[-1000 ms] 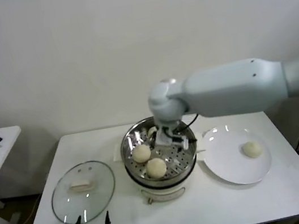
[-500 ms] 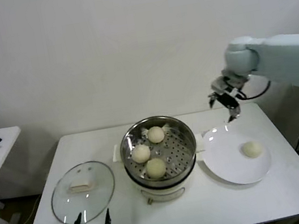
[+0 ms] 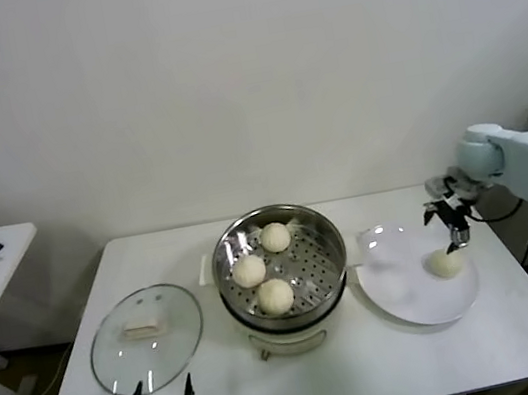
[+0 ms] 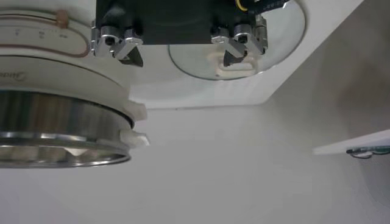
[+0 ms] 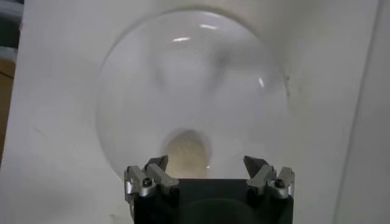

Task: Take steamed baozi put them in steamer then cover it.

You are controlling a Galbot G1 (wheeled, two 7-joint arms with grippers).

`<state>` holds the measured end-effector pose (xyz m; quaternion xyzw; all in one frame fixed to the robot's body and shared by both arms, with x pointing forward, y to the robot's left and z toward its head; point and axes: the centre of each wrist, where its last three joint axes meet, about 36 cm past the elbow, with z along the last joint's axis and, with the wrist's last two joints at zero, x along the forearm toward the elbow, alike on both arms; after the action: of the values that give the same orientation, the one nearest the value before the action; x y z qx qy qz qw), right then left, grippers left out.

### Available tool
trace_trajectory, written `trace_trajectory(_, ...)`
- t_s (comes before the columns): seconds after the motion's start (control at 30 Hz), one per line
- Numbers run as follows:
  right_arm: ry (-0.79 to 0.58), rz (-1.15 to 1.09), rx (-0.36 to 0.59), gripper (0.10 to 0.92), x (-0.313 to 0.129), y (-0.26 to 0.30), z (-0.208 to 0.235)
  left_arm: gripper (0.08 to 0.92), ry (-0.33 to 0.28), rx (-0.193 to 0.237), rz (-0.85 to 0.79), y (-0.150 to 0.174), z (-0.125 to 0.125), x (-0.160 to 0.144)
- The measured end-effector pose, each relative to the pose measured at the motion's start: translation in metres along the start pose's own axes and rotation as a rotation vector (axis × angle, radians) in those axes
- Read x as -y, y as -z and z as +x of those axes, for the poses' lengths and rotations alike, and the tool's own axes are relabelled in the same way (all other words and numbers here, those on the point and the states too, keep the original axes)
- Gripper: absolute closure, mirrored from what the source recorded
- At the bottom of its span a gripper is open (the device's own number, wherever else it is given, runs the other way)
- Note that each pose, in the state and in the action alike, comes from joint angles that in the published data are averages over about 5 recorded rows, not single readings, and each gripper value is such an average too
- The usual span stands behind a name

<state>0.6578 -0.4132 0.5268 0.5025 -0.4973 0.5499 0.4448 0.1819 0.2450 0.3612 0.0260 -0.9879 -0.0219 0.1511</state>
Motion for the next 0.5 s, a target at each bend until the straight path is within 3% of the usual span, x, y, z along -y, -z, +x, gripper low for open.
trace_trajectory(0.5,0.008,-0.09,0.006,0.223,-0.013,-0.018,-0.065,0.177,0.004,-0.01,0.0,-0.004,0.0,0.003)
